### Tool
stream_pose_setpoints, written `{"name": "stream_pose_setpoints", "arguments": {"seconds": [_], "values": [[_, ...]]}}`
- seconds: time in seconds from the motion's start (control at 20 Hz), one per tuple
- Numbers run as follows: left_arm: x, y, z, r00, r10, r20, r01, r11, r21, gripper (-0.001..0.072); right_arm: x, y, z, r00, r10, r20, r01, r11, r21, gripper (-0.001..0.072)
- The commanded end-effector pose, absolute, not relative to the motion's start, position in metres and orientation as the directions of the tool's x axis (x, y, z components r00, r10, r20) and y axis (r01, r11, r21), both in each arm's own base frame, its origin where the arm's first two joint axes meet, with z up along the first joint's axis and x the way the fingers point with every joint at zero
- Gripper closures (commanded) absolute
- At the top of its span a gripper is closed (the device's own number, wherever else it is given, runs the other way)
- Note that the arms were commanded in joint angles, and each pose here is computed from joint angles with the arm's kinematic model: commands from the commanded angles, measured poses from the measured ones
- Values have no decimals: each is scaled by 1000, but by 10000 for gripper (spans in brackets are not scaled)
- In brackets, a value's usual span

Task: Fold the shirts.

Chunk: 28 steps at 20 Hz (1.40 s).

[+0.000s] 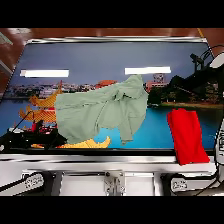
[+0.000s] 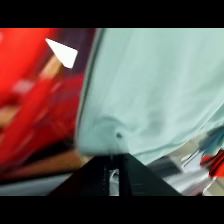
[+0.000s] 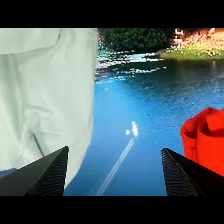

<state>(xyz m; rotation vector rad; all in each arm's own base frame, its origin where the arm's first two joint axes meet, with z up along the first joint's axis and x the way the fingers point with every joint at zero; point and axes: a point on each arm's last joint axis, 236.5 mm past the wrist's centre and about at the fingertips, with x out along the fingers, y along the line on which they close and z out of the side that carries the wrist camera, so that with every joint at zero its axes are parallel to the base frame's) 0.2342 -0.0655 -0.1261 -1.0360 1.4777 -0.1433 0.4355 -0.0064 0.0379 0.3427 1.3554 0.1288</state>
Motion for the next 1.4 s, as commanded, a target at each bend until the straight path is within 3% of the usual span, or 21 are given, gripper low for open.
{"name": "stream_pose_setpoints", "arguments": {"seconds": [0.0,0.15,0.5,0.55,0.6,0.9,0.95,1.0,1.05,1.2,1.35], "values": [[250,-81,-114,205,-701,-683,-458,548,-700,672,411,0,8,115,314,-943,137,935,328,21],[260,-81,-92,212,-729,-650,-369,557,-744,671,375,45,-37,7,493,-870,173,856,487,21],[302,-48,-37,389,-651,-652,-221,621,-752,671,372,77,-96,141,591,-794,368,713,597,25],[305,-47,-35,395,-650,-649,-218,620,-753,671,372,80,-102,148,582,-800,369,717,591,114],[305,-47,-34,396,-649,-649,-216,622,-753,671,372,86,-106,149,573,-806,358,729,584,128],[306,-46,-33,399,-647,-649,-213,623,-752,671,370,132,-127,118,561,-819,320,759,567,129],[308,-45,-32,404,-643,-650,-205,629,-750,671,371,132,-127,123,561,-819,319,759,568,246],[313,-42,-29,417,-634,-651,-190,640,-745,671,373,132,-125,131,564,-815,321,754,573,500],[319,-38,-21,433,-626,-649,-160,655,-739,672,377,131,-119,148,567,-810,307,752,583,647],[355,-21,45,552,-568,-610,2,733,-680,673,404,130,-54,266,577,-772,-22,805,593,652],[385,-3,196,778,-440,-448,198,849,-490,673,446,123,104,554,553,-622,-329,832,446,652]]}}
